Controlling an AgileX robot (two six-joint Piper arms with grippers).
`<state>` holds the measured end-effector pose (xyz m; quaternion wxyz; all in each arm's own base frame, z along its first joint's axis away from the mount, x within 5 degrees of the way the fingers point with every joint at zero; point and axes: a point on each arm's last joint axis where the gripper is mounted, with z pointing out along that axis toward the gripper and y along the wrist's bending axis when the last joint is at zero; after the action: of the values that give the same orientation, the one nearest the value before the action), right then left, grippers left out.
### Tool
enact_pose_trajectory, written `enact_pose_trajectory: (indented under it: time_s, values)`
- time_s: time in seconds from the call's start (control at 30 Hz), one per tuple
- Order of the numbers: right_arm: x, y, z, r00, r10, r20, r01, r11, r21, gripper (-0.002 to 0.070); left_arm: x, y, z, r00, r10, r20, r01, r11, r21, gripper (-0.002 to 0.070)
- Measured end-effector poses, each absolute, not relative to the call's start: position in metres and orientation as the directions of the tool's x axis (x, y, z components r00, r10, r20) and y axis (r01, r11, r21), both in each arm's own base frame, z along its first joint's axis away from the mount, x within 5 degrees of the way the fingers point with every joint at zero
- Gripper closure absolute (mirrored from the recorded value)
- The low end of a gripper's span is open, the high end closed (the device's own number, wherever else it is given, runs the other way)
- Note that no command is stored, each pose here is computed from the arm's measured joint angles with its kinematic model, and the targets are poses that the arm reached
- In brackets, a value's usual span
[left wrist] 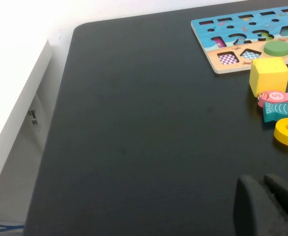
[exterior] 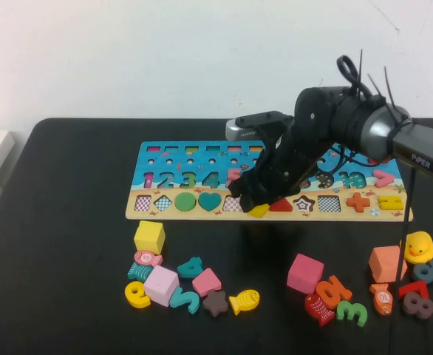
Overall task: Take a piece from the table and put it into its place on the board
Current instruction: Place the "five-pointed star" into the hole of the five-pointed star
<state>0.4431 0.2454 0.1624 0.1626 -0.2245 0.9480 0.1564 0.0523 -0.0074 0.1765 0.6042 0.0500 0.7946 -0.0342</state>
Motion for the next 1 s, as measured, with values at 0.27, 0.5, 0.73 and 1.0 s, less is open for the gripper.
enact_pose_trajectory:
  time_s: [0.27,0.5,0.73,1.0]
  values:
    - [0.447,0.246,0.165,-0.816,-0.412,-0.405,-0.515,0.836,0.187,0.0311,0.052,-0.007,0.176,-0.265,0.038,-0.963,0.121,0.993,0.006,0.0676]
    - [0.454,0.249,0.184,-0.753,-0.470,-0.461,-0.586,0.798,0.143,0.0311,0.052,-0.007,0.176,-0.265,0.038,-0.963,0.121,0.993,0.006,0.0676]
    - [0.453,0.248,0.188,-0.638,-0.609,-0.471,-0.712,0.699,0.060,0.0311,0.052,-0.007,0.176,-0.265,0.038,-0.963,0.121,0.993,0.006,0.0676]
    - [0.452,0.249,0.188,-0.488,-0.739,-0.466,-0.829,0.560,-0.020,0.0311,0.052,-0.007,0.176,-0.265,0.038,-0.963,0.121,0.993,0.006,0.0676]
